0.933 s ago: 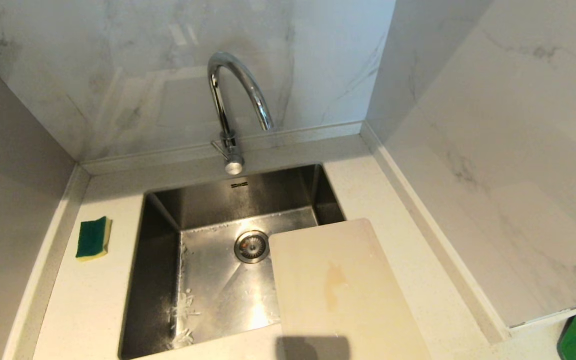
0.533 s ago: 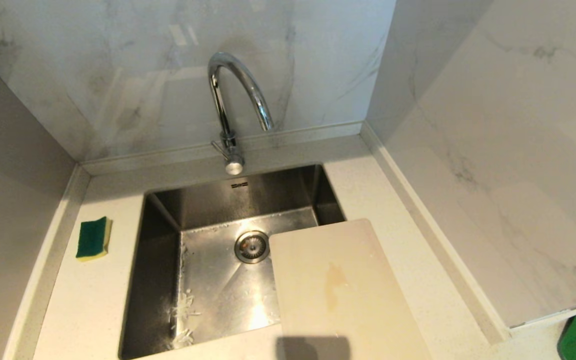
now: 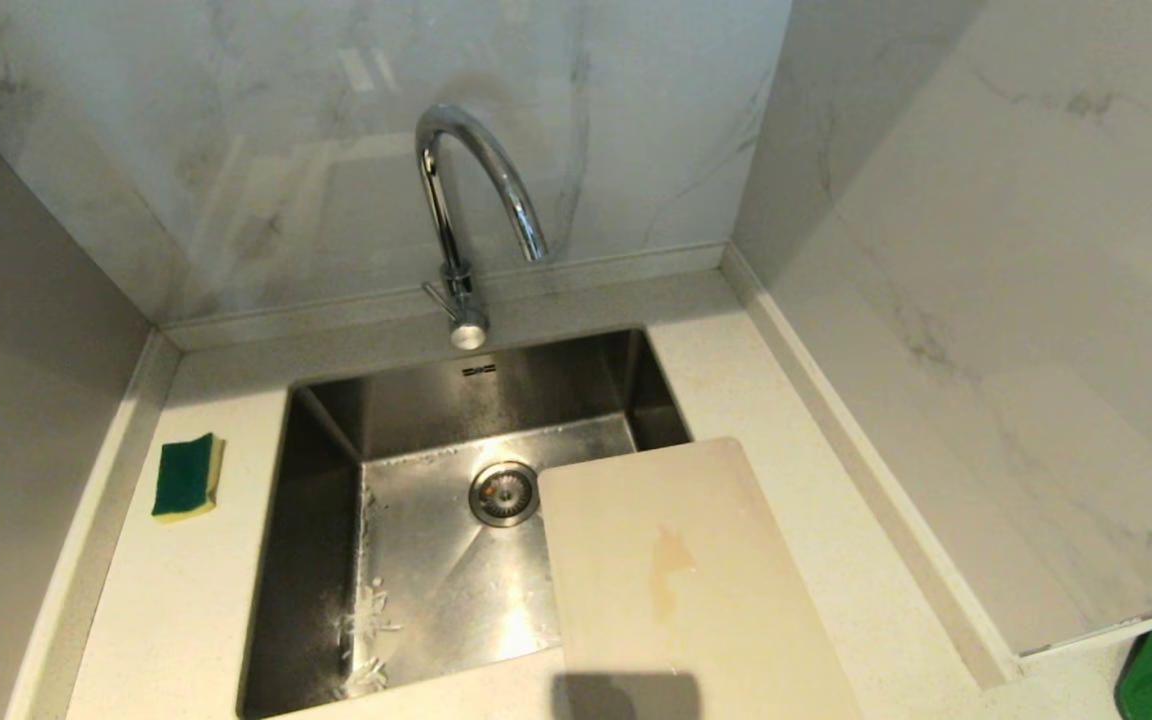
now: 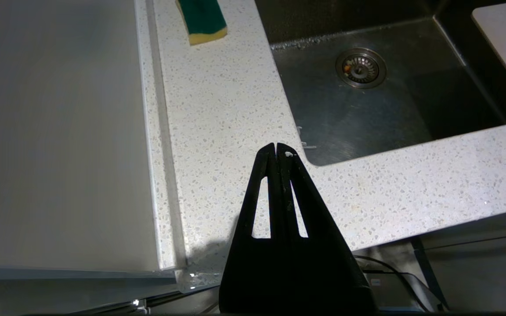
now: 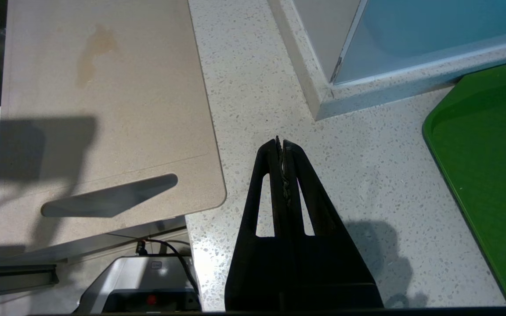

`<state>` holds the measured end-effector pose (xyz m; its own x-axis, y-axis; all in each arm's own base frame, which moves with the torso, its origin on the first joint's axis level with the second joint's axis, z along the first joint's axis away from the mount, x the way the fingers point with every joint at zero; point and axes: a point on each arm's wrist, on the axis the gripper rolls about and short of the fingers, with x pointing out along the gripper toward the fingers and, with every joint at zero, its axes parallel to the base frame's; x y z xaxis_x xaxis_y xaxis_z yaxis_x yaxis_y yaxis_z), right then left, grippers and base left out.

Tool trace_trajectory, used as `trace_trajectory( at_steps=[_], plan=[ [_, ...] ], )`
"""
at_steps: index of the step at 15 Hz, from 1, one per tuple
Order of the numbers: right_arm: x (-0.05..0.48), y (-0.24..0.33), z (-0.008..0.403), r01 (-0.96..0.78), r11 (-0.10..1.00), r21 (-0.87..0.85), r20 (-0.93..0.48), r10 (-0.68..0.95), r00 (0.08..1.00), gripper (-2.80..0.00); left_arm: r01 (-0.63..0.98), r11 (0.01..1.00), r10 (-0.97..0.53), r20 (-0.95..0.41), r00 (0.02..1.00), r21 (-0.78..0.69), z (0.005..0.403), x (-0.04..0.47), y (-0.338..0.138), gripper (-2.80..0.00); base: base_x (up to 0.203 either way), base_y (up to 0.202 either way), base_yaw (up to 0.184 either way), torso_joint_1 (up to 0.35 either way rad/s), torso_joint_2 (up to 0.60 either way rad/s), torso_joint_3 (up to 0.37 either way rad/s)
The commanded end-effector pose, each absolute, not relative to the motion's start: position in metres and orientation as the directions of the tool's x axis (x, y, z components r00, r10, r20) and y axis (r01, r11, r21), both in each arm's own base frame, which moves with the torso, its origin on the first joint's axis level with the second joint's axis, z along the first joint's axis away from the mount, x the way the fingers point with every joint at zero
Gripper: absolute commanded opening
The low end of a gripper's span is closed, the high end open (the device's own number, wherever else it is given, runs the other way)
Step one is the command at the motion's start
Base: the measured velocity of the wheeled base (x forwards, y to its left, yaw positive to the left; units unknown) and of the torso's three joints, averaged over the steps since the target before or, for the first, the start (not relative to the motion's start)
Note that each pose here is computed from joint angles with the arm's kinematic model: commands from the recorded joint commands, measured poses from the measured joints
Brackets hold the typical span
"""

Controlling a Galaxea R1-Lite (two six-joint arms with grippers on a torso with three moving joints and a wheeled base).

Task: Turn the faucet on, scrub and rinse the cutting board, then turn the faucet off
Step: Turn on the tap

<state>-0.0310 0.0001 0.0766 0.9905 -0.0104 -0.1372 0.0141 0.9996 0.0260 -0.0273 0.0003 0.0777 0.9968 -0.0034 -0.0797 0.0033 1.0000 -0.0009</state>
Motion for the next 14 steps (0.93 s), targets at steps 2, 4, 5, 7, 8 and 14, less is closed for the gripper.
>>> trace_trajectory(
  at_steps=[2, 4, 5, 7, 8, 14],
  plan=[
    [-0.031, 0.000, 0.076, 0.017, 0.999, 0.031, -0.140, -0.012, 0.990, -2.80, 0.001, 1.000, -0.002, -0.080, 0.997, -0.006, 0.078, -0.027, 0.000, -2.80, 0.000, 0.000, 0.000, 0.000, 0.00, 0.000],
    [-0.031, 0.000, 0.076, 0.015, 0.999, 0.028, -0.139, -0.011, 0.990, -2.80, 0.001, 1.000, -0.002, -0.080, 0.997, -0.007, 0.078, -0.027, 0.000, -2.80, 0.000, 0.000, 0.000, 0.000, 0.00, 0.000],
    [-0.031, 0.000, 0.076, 0.015, 0.999, 0.028, -0.139, -0.011, 0.990, -2.80, 0.001, 1.000, -0.002, -0.081, 0.997, -0.007, 0.078, -0.027, 0.000, -2.80, 0.000, 0.000, 0.000, 0.000, 0.00, 0.000],
    [-0.031, 0.000, 0.076, 0.016, 0.999, 0.028, -0.141, -0.012, 0.990, -2.80, 0.002, 1.000, -0.003, -0.078, 0.997, -0.009, 0.078, -0.027, 0.000, -2.80, 0.000, 0.000, 0.000, 0.000, 0.00, 0.000],
    [-0.031, 0.000, 0.076, 0.015, 0.999, 0.028, -0.140, -0.011, 0.990, -2.80, 0.001, 1.000, -0.001, -0.073, 0.997, -0.009, 0.080, -0.028, 0.000, -2.80, 0.000, 0.000, 0.000, 0.000, 0.00, 0.000],
    [-0.031, 0.000, 0.077, 0.016, 0.999, 0.028, -0.138, -0.012, 0.990, -2.80, 0.178, 0.984, -0.180, -0.102, 0.978, -0.030, 0.194, -0.005, -0.004, -2.80, 0.000, 0.000, 0.000, 0.000, 0.00, 0.000]
  ],
)
